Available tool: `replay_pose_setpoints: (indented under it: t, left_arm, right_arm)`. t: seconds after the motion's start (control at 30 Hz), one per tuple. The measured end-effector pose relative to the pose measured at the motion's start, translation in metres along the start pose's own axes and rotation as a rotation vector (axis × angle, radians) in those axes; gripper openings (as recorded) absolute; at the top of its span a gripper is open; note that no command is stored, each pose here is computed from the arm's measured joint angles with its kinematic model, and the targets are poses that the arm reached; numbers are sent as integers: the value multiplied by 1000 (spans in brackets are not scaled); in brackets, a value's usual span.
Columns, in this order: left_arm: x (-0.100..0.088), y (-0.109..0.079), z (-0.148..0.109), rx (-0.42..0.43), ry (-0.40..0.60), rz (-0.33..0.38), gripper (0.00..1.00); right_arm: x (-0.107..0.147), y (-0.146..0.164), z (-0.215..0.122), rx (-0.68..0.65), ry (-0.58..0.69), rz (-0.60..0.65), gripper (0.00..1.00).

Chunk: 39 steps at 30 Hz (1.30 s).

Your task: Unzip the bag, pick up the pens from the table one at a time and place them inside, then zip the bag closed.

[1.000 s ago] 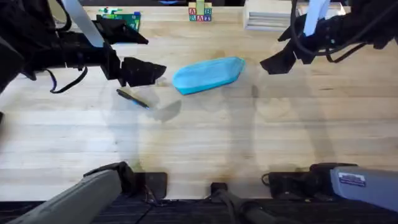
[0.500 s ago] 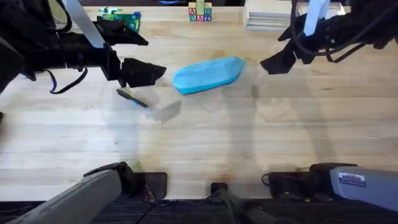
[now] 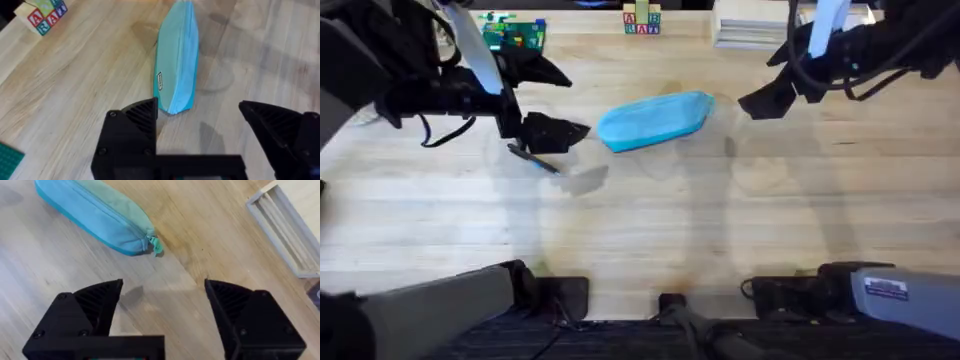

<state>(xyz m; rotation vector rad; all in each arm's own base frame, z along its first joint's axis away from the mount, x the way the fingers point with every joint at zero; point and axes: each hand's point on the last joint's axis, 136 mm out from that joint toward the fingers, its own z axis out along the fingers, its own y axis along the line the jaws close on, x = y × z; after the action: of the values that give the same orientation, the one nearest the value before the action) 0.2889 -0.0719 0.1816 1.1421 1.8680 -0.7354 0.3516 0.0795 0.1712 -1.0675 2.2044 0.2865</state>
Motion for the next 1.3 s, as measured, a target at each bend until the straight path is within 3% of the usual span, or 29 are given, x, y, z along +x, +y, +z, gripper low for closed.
replay_pose_setpoints:
  t: [0.6, 1.0, 1.3]
  left_arm:
    - [44, 20, 36, 123, -54, 44, 993]
    - [38, 34, 43, 105, -135, 112, 994]
    - [36, 25, 60, 161, -140, 131, 994]
  right_arm:
    - [0, 0, 0, 0, 0, -1, 997]
    - [0, 0, 0, 0, 0, -3, 997]
    - [0, 0, 0, 0, 0, -3, 997]
